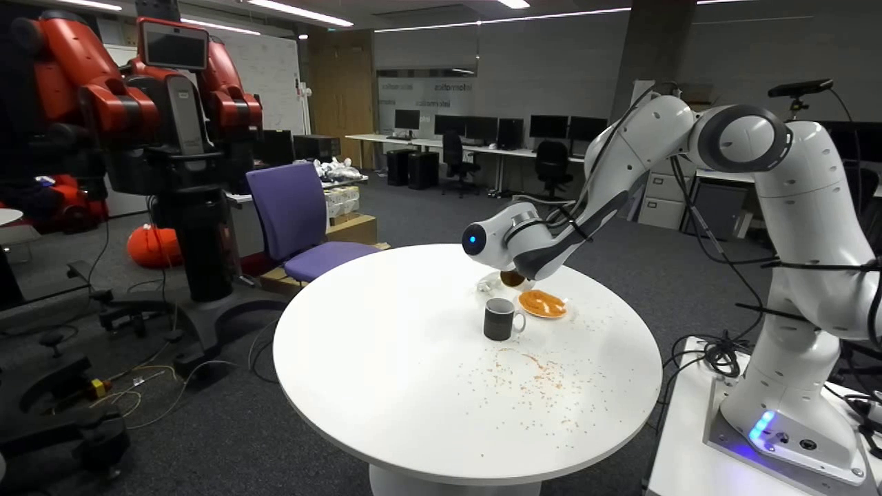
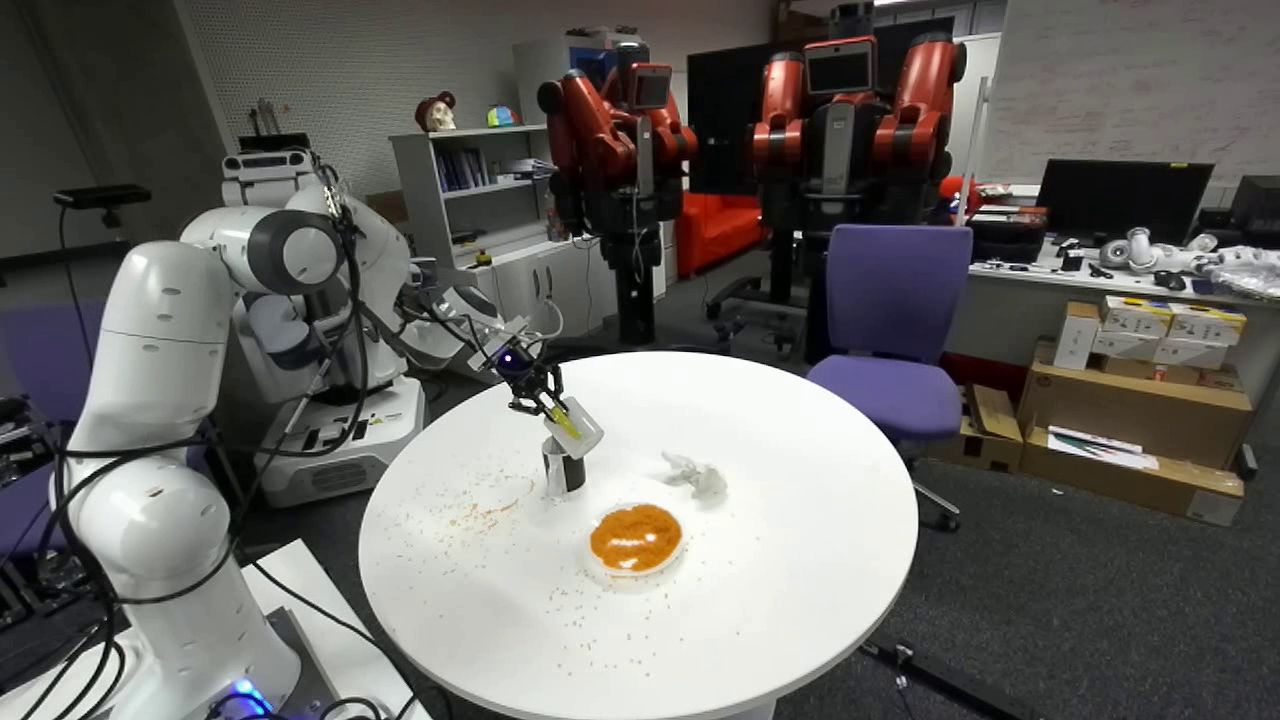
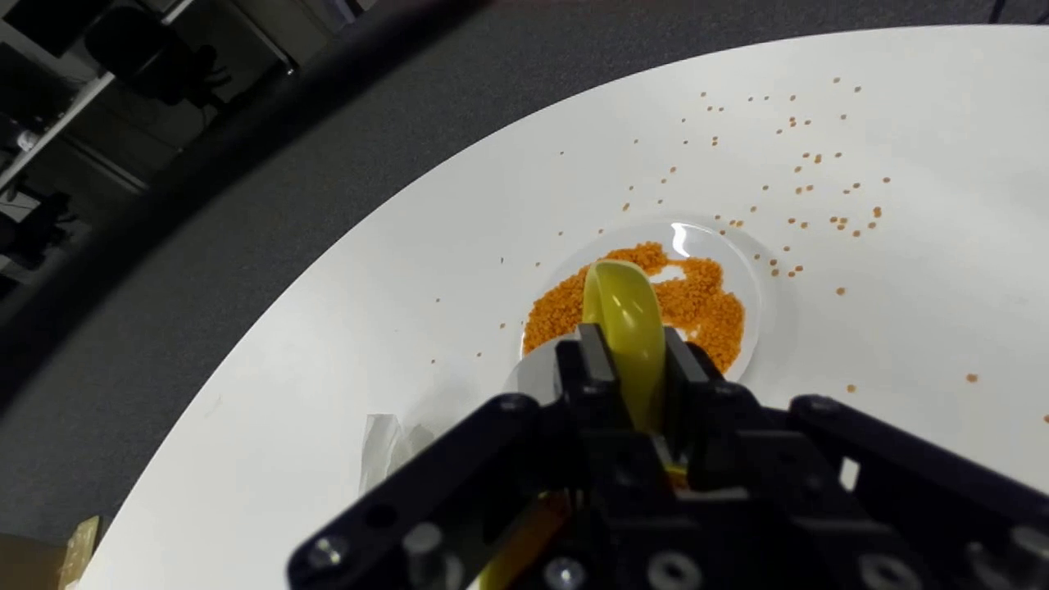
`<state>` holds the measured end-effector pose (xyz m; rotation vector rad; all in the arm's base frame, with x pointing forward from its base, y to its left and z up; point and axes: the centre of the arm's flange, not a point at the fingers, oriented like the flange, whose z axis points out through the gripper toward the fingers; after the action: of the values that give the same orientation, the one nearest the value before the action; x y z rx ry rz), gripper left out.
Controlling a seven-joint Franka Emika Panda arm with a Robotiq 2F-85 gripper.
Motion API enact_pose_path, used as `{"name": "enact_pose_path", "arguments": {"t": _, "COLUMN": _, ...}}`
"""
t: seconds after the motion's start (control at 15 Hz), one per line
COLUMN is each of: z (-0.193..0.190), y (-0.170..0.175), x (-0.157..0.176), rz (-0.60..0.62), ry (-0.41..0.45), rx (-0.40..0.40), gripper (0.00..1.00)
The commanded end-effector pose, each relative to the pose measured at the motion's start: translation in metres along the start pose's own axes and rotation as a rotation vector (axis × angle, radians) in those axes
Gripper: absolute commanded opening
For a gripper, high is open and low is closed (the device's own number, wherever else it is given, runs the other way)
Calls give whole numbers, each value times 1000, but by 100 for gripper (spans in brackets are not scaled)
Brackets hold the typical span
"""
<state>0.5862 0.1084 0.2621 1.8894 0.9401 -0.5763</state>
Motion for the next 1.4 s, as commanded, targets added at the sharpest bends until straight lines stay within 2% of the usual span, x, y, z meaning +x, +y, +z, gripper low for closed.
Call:
{"name": "enact_pose_path", "arguments": {"t": 0.0, "z": -11, "y": 20, "x": -5, "rz": -56, "ry": -73, "rx": -39, "gripper": 5}}
{"name": "enact_pose_path", "arguments": {"t": 0.4, "z": -21, "y": 23, "x": -8, "rz": -133, "ry": -136, "rx": -38, "gripper": 5}}
{"name": "enact_pose_path", "arguments": {"t": 1.33, "z": -22, "y": 24, "x": 16, "rz": -325, "ry": -213, "rx": 2, "gripper": 5}}
